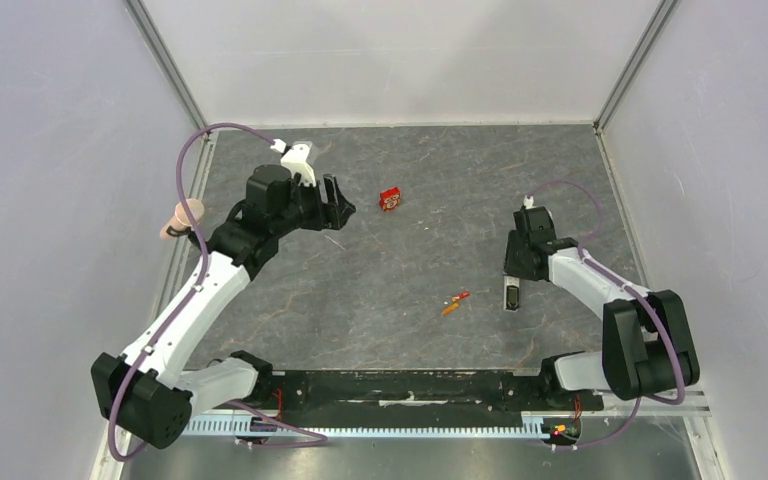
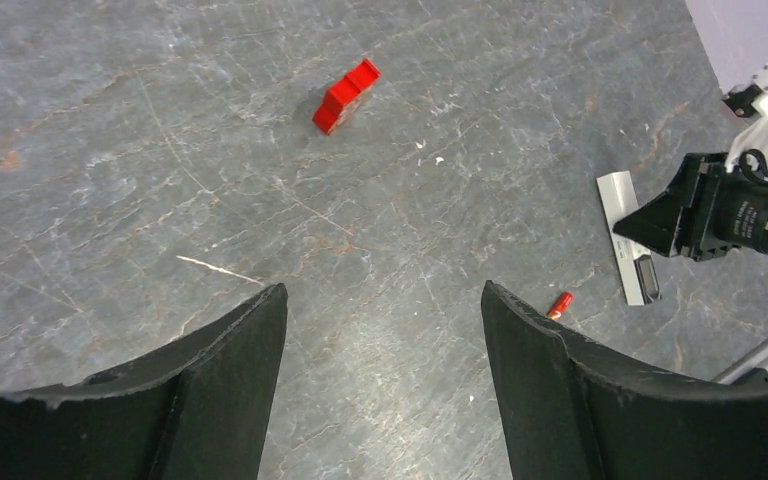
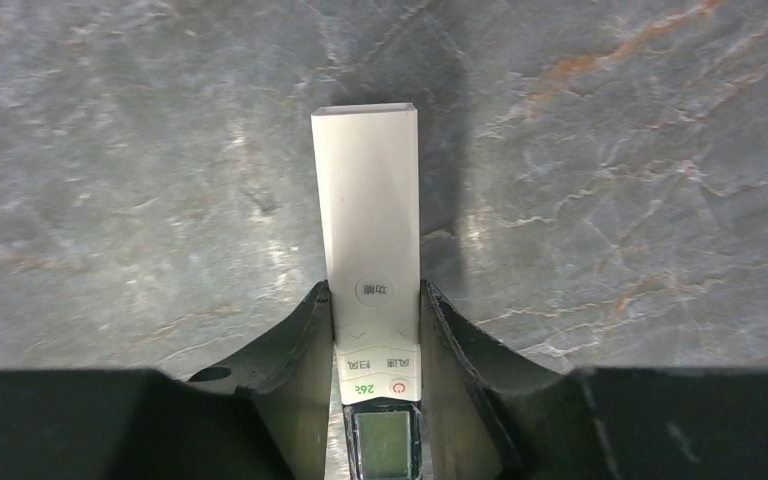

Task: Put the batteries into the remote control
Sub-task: Pick up the remote control from the center of the board, then adjust the remote control at the center of the board.

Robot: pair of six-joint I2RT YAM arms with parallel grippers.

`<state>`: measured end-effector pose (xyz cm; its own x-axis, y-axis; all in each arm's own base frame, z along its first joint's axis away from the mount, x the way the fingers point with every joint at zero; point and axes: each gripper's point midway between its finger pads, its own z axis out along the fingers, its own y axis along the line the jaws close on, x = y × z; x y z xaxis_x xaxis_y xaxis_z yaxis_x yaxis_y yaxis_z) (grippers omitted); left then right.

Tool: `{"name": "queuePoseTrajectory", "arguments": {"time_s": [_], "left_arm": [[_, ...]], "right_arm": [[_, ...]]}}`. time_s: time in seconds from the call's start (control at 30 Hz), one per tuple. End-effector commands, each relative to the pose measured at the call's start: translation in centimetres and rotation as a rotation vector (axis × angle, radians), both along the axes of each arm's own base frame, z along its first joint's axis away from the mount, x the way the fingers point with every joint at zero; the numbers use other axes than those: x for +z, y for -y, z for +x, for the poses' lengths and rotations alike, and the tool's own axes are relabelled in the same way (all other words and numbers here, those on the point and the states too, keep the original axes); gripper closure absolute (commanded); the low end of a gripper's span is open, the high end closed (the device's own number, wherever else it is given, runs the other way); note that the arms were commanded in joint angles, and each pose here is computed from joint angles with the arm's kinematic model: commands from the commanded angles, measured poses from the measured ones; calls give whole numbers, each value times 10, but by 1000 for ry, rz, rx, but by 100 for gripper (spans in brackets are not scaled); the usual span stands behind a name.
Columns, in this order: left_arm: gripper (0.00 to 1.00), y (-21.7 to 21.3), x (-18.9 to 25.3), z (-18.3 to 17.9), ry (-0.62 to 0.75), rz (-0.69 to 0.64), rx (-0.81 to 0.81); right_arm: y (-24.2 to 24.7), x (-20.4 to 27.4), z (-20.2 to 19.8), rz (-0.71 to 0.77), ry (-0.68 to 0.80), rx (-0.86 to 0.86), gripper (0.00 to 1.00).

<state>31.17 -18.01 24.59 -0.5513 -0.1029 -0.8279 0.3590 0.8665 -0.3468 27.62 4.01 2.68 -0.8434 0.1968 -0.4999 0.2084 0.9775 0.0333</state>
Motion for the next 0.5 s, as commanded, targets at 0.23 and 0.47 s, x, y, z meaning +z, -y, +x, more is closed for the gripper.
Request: {"name": "queuePoseTrajectory", "arguments": {"time_s": [0.23, 0.47], "left_arm": [[25, 1, 72, -12, 151, -257, 67], [26, 30, 103, -31, 219, -634, -28]], "right_arm": [[-136, 176, 46, 874, 498, 233, 70], [-173, 293, 32, 1315, 757, 201, 70]]}}
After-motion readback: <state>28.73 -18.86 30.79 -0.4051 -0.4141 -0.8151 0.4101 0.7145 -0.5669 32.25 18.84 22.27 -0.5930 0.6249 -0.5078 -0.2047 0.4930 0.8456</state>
